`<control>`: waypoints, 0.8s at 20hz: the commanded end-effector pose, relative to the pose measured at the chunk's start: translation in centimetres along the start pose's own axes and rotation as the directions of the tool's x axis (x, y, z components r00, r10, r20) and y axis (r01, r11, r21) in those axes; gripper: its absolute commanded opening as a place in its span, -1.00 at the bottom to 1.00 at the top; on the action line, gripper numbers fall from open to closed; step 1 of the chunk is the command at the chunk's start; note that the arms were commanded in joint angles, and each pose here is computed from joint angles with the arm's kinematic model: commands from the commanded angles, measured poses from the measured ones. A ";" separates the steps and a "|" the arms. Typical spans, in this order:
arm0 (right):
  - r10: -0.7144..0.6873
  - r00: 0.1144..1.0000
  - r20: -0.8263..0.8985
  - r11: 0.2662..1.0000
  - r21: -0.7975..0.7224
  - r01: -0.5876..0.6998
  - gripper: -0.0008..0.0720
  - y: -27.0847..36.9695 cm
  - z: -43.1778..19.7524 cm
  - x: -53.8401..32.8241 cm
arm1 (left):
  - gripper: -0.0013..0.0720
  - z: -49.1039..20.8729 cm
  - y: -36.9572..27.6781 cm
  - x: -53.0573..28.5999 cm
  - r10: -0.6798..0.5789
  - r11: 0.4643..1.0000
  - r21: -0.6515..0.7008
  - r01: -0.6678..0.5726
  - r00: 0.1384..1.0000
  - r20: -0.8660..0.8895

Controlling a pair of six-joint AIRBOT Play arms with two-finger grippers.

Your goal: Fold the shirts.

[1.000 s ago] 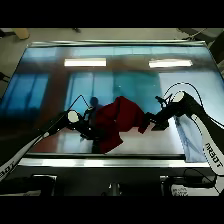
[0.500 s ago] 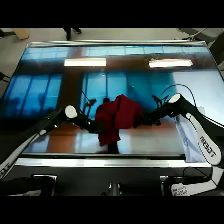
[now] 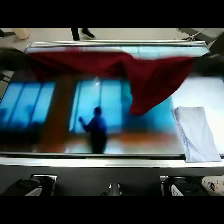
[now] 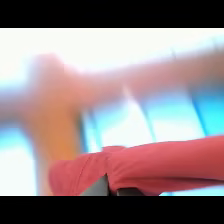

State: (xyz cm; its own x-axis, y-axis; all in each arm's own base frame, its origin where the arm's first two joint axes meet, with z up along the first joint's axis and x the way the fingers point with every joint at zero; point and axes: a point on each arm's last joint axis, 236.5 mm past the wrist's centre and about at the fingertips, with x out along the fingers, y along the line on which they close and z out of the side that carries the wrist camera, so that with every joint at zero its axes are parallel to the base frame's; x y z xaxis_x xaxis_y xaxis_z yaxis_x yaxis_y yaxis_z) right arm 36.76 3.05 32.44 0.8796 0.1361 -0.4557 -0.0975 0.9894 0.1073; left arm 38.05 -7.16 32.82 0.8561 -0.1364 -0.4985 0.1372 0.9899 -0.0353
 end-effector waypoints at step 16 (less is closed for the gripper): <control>-0.029 0.893 -0.450 0.987 0.126 0.096 -0.93 -3.1 -12.2 13.5 | -0.89 -25.4 -1.0 11.0 -0.054 0.995 -0.102 0.010 0.897 -0.439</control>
State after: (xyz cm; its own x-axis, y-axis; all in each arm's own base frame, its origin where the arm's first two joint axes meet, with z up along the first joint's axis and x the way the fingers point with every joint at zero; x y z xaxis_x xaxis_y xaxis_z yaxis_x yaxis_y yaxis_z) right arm 37.82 0.58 23.53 0.6963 0.0333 -0.7170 0.0490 0.9944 0.0938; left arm 35.13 -7.60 13.13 0.6242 -0.1412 -0.7684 0.1137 0.9895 -0.0895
